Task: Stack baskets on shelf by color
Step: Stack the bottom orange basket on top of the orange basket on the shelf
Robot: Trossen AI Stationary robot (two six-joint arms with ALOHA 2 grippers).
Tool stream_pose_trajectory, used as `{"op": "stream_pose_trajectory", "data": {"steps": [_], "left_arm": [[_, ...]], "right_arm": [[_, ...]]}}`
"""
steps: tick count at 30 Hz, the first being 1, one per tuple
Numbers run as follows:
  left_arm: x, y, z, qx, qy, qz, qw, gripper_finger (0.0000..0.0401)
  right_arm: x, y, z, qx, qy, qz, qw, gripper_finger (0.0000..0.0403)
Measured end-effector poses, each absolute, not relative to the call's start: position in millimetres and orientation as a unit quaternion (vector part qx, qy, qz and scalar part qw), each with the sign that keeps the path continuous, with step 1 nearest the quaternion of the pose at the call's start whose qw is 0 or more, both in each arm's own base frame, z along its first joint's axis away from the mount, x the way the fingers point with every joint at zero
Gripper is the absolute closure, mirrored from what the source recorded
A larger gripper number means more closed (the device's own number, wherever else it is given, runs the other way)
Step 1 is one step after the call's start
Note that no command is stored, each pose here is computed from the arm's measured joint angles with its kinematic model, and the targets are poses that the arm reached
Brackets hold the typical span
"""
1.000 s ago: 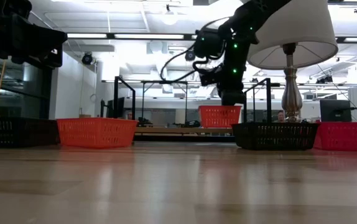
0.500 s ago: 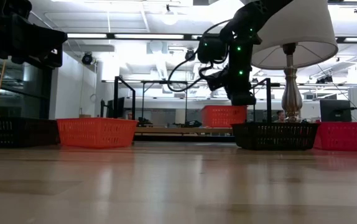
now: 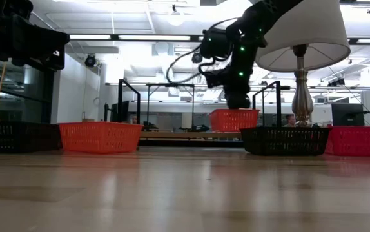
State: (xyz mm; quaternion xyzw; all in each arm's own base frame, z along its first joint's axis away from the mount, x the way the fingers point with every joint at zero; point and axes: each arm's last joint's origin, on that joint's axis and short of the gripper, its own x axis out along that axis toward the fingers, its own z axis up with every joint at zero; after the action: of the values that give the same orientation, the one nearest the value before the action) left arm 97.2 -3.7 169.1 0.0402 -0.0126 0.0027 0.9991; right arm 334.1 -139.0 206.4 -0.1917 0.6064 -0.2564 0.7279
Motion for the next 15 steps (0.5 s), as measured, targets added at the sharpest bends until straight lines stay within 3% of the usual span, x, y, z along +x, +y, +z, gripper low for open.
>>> {"op": "stream_pose_trajectory", "data": {"steps": [6,10,15], "left_arm": [[97.2,-3.6,169.2,0.04,-0.013,0.003,0.999,0.0398],[97.2,-3.7,169.2,0.04,-0.013,0.003,0.999,0.0398],[97.2,-3.6,169.1,0.04,-0.013,0.003,0.999,0.0398]], "right_arm": [[347.5,-139.5,217.0,-0.178,0.546,-0.269,0.773,0.0403],[354.5,-129.8,249.2,-0.168,0.515,-0.28,0.792,0.0403],[356.5,-86.6,290.8,-0.115,0.484,-0.225,0.838,0.0403]]}}
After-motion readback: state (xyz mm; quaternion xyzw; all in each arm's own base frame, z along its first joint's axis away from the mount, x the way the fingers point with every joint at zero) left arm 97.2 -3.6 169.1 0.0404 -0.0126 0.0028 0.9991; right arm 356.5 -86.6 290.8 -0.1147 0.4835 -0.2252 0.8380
